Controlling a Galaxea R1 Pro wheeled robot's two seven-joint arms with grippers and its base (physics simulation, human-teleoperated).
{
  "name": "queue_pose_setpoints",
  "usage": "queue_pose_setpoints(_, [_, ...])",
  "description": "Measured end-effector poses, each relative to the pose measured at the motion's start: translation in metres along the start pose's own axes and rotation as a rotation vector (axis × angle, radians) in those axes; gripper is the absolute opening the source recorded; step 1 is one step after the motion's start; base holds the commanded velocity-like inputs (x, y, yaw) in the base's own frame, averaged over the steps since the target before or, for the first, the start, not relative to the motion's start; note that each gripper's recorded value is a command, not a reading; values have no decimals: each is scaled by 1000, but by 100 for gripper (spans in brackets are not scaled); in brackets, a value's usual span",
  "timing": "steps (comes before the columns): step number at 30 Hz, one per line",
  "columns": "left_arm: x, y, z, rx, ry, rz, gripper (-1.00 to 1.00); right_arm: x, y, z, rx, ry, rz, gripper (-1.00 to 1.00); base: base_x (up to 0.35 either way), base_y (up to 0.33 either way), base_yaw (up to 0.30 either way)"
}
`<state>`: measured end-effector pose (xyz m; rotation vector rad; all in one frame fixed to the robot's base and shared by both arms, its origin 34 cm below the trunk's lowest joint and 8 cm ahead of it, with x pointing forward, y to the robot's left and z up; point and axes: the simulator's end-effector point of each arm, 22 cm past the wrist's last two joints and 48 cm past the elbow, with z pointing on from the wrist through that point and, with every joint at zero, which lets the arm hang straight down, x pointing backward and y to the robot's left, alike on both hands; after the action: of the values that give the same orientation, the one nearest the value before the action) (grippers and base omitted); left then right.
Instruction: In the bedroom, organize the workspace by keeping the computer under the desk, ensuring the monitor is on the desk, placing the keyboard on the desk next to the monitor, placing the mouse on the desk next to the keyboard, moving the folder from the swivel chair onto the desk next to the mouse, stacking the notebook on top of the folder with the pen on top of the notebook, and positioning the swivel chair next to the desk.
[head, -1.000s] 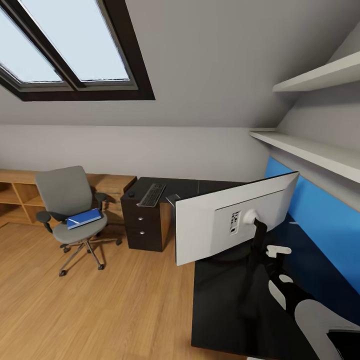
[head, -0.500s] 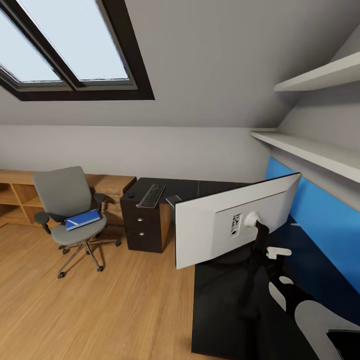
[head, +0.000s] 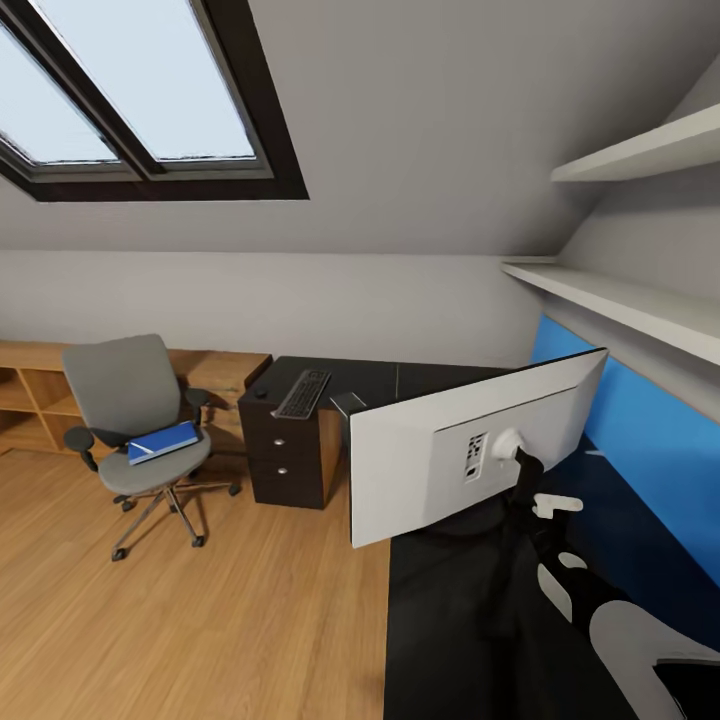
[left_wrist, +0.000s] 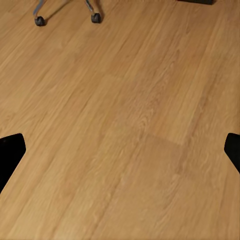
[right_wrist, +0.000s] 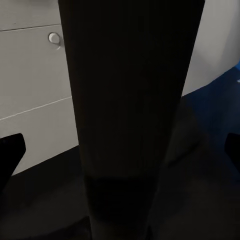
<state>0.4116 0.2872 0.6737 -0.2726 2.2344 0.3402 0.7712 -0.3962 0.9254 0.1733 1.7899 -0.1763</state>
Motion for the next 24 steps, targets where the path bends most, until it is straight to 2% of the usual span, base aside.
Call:
queue_pose_setpoints(20, [0,0,0,0,1,-1,100,0,0,0,0,0,0,100,31,-12,0])
queue_pose_setpoints(21, [0,0,0,0,0,0,100,0,0,0,0,-1,0,-100,0,0,0])
queue_pose_setpoints(24, [0,0,0,-1,1,-1,100,0,0,0,1,-1,-2,-100,0,0,0])
